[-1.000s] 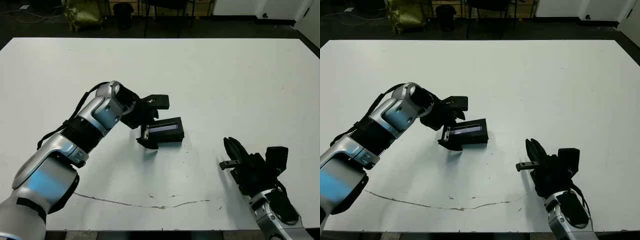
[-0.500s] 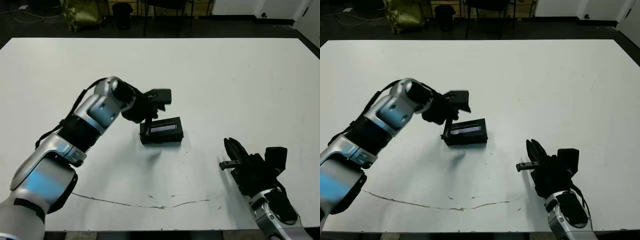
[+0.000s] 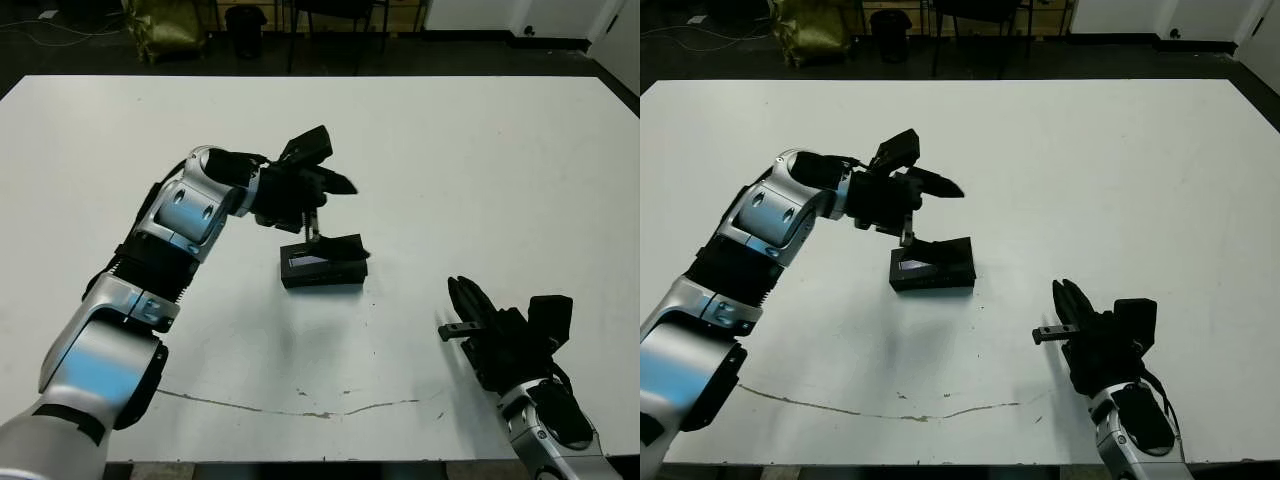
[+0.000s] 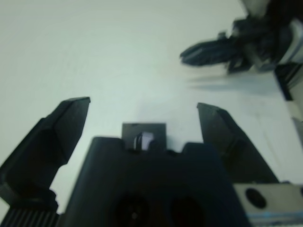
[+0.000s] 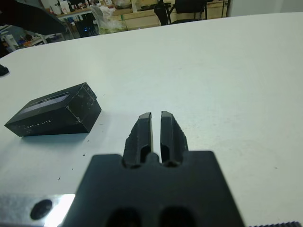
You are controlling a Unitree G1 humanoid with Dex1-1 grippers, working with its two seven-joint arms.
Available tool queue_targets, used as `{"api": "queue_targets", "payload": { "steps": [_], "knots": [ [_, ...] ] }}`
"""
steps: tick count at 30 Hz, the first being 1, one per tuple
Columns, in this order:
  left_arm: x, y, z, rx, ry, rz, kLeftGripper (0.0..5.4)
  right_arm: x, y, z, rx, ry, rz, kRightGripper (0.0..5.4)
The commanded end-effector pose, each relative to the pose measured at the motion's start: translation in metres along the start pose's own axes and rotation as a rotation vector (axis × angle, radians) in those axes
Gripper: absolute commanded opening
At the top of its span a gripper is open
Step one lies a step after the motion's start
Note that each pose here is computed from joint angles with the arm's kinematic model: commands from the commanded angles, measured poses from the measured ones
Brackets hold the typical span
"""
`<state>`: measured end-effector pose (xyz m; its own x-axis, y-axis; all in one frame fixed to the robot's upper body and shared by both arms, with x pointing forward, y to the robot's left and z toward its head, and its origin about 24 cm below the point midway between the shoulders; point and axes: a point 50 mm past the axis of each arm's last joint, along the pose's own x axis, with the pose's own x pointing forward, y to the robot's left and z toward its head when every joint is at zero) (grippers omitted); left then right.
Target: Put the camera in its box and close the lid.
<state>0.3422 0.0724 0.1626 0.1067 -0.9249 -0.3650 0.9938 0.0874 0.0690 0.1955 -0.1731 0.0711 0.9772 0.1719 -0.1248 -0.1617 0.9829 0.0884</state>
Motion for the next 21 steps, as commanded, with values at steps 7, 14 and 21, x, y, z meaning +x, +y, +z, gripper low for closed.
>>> {"api": "queue_targets", "payload": {
  "steps": [7, 14, 21],
  "knots": [
    [-0.009, -0.028, -0.006, -0.084, -0.264, 0.498, 4.98, 0.001, -0.003, -0.009, 0.019, 0.033, -0.008, 0.00],
    [-0.014, -0.060, -0.018, 0.145, -0.225, 0.763, 3.30, -0.001, 0.001, -0.003, 0.005, 0.042, -0.017, 0.00],
    [-0.013, -0.080, -0.021, 0.298, -0.145, 0.868, 1.51, -0.003, 0.004, 0.000, -0.003, 0.063, -0.031, 0.00]
  ]
}}
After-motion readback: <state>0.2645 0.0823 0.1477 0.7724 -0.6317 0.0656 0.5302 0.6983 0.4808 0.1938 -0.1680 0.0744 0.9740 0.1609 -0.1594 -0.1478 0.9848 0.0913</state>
